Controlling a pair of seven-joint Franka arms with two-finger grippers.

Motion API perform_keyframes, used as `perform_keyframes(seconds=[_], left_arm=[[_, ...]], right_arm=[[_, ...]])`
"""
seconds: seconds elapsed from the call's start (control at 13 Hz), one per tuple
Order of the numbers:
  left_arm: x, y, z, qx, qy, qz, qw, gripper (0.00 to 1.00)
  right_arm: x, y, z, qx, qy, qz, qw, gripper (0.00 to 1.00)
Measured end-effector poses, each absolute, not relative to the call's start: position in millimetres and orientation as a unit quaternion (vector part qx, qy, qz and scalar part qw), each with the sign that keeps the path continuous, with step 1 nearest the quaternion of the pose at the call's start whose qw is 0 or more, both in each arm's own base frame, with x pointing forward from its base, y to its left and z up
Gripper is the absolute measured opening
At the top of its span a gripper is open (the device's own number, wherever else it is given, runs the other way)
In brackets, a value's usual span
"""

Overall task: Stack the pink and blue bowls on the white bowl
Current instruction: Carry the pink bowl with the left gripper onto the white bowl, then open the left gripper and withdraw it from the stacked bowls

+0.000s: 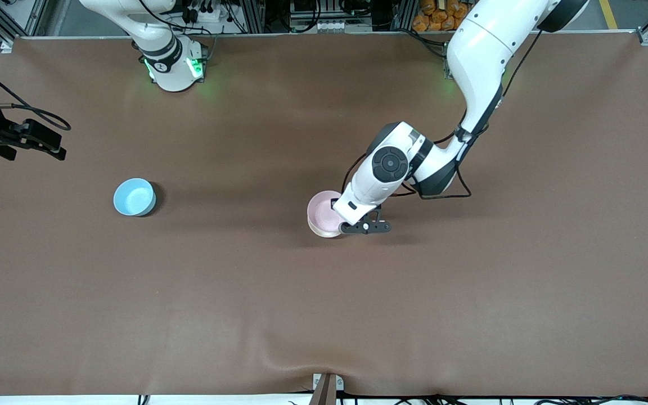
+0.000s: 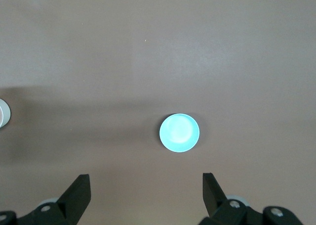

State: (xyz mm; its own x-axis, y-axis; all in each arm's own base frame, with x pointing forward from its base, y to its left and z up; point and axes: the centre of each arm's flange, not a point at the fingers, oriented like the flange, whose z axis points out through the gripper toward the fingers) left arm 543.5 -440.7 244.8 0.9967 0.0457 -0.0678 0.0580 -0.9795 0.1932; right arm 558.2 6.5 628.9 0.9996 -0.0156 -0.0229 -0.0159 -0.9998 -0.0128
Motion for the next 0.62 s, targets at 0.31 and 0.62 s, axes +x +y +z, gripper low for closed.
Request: perform_keyframes(seconds=[0.31,0.62], left_arm=[[543.5,-441.9,242.4,0.994,0.026,-0.029,0.101,0.07],[551.8,-440.6,253.8,0.994,0.03,-0.02,0.105,0.51]], right_arm=[[558.7,6.5,627.8,-1.0,0.008,0.013,0.006,1.0],[558.9,6.3,627.2,-1.0,0.008,0.013,0.006,1.0]])
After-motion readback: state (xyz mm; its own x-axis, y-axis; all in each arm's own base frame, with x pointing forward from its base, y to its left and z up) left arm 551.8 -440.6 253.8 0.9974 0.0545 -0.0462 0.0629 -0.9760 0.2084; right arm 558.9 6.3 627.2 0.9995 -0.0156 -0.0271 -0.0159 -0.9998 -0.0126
